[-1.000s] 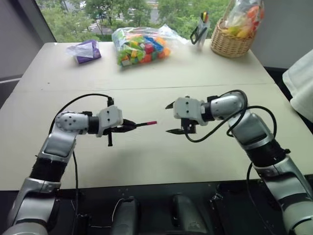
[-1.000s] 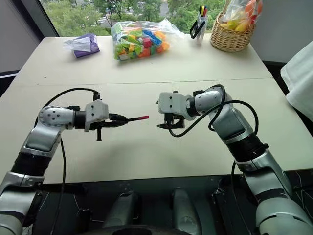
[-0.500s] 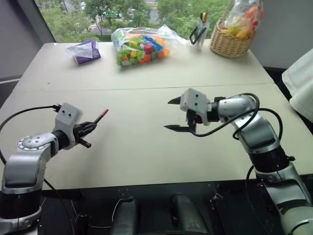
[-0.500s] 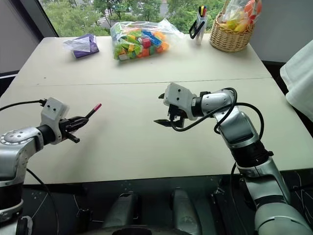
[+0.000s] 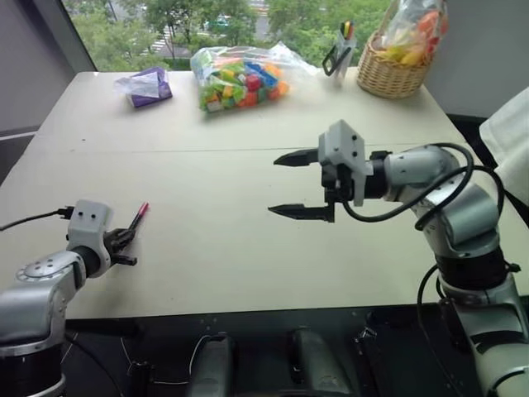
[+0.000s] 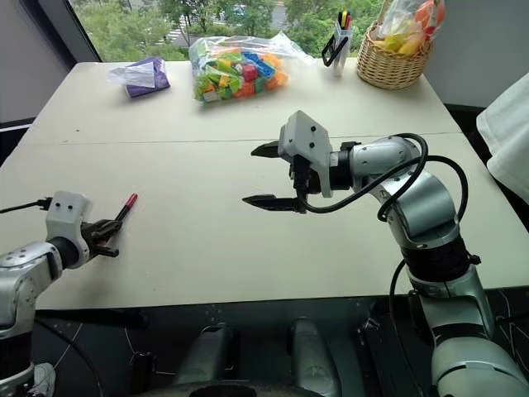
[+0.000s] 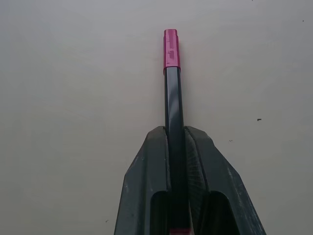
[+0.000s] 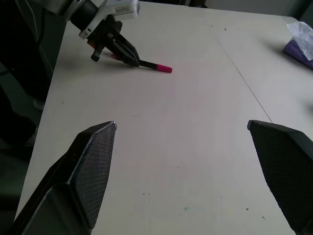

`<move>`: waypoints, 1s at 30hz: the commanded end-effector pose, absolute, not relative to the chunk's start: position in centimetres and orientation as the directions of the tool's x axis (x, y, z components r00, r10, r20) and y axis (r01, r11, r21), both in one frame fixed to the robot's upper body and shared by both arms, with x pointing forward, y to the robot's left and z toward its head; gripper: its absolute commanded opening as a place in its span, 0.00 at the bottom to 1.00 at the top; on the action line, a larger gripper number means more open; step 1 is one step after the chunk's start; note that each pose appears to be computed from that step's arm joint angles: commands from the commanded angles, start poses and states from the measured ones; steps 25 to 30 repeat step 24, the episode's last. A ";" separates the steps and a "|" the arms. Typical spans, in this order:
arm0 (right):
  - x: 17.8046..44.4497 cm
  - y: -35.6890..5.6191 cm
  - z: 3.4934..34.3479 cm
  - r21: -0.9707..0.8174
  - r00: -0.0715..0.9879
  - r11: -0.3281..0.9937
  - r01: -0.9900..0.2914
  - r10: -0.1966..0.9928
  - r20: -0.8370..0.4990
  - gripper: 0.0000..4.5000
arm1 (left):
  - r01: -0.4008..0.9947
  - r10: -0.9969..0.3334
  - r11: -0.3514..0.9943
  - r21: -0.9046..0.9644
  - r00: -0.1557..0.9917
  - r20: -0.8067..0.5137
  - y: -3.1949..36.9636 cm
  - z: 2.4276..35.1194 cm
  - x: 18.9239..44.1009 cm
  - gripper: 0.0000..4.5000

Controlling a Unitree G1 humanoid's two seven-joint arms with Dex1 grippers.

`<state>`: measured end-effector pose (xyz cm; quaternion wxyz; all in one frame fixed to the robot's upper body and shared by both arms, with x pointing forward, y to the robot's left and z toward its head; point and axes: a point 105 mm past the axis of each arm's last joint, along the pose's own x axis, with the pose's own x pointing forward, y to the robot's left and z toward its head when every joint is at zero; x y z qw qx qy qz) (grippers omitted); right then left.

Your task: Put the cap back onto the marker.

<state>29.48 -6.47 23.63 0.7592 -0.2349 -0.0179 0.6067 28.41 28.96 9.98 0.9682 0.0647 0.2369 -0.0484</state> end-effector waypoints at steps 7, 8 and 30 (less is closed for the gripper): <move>28.9 -7.1 24.6 -0.416 0.284 0.162 -0.895 0.926 -0.250 1.00 | 0.137 -0.094 0.987 0.078 0.909 -0.405 28.3 10.8 28.8 0.83; 28.8 -7.2 24.5 -0.412 0.282 0.160 -0.897 0.925 -0.255 1.00 | 0.140 -0.098 0.987 0.081 0.916 -0.388 28.2 11.2 28.6 0.95; 28.7 -7.3 23.5 -0.364 0.171 0.056 -0.930 0.941 -0.292 1.00 | 0.013 0.019 0.992 0.123 0.968 -0.248 26.1 16.9 22.6 0.99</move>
